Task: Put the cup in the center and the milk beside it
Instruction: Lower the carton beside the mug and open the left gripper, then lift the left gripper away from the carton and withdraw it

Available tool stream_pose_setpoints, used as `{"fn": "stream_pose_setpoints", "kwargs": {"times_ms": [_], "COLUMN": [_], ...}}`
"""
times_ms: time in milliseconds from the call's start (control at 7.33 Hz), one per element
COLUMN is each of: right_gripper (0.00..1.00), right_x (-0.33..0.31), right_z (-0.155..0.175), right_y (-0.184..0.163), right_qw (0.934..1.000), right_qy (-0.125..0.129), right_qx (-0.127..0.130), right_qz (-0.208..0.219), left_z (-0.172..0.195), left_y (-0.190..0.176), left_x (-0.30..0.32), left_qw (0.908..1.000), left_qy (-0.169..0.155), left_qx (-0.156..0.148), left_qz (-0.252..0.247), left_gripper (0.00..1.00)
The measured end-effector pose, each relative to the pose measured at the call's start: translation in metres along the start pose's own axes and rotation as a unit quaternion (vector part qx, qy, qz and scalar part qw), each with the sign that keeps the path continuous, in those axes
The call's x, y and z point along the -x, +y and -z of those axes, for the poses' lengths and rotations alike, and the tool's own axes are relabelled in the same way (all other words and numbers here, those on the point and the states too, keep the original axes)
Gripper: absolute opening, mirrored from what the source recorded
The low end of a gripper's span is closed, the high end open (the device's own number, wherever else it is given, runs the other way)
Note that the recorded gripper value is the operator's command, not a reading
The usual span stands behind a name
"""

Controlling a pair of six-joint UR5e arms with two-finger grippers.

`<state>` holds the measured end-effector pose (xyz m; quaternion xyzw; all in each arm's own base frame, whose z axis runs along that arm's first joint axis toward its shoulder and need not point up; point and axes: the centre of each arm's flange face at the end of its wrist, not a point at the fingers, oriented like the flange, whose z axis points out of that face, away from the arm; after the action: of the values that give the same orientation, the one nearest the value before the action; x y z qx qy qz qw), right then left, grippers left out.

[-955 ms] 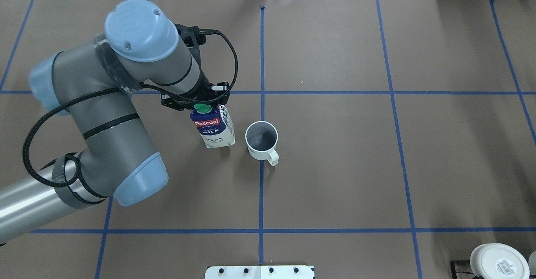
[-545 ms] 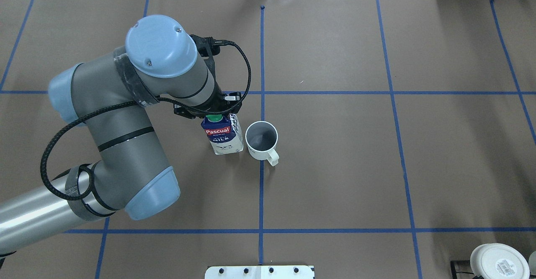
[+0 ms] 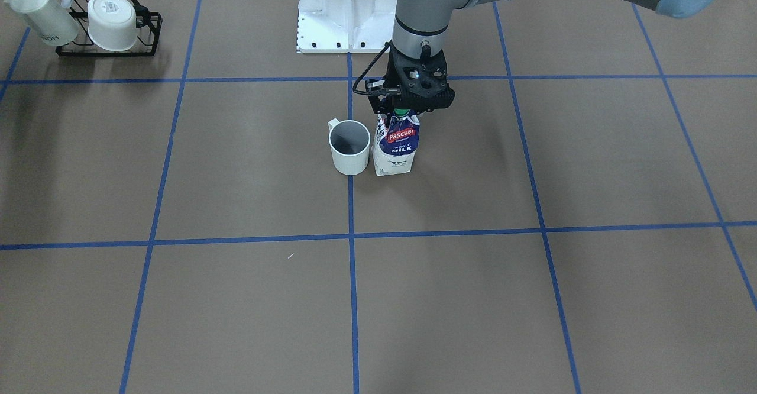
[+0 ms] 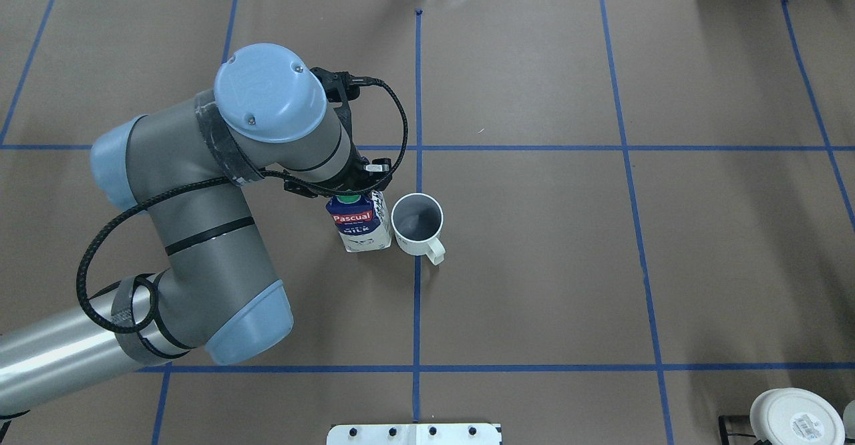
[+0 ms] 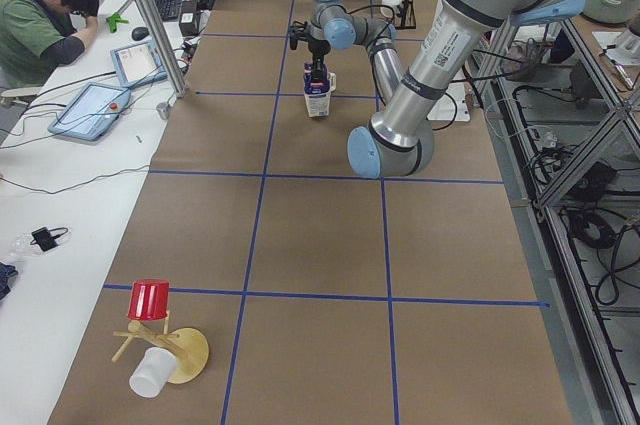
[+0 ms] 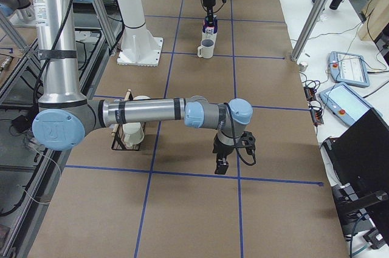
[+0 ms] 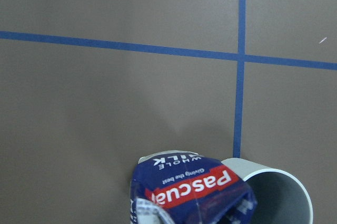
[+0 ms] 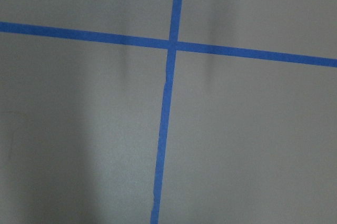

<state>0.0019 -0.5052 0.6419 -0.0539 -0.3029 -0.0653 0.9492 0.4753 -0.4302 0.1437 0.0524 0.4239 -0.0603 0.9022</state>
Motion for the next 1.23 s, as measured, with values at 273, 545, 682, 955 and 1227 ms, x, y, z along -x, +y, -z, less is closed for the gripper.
{"fn": "stream_pose_setpoints", "kwargs": {"times_ms": [273, 545, 682, 955, 1227], "right_gripper": [1.0, 1.0, 1.0, 1.0, 1.0], "right_x": [0.0, 0.0, 0.001, 0.001, 0.001], "right_z": [0.0, 0.0, 0.001, 0.001, 0.001], "right_y": [0.0, 0.0, -0.001, -0.001, -0.001], "right_qw": [1.0, 1.0, 1.0, 1.0, 1.0], "right_qy": [0.0, -0.001, -0.001, -0.001, -0.001], "right_qx": [0.0, 0.0, -0.001, -0.001, -0.001], "right_qz": [0.0, 0.0, 0.0, 0.0, 0.001], "left_z": [0.004, 0.032, 0.055, 0.095, 0.103], "left_y": [0.0, -0.008, -0.022, -0.071, -0.113], "left_x": [0.001, 0.008, 0.021, 0.086, 0.19], "left_qw": [1.0, 0.9998, 0.9995, 0.9972, 0.9908], "left_qy": [0.003, 0.011, 0.009, -0.008, -0.05], "left_qx": [-0.003, -0.013, -0.015, -0.013, -0.008], "left_qz": [-0.003, -0.013, -0.026, -0.073, -0.125], "left_gripper": [0.99, 0.99, 0.99, 0.99, 0.99]}}
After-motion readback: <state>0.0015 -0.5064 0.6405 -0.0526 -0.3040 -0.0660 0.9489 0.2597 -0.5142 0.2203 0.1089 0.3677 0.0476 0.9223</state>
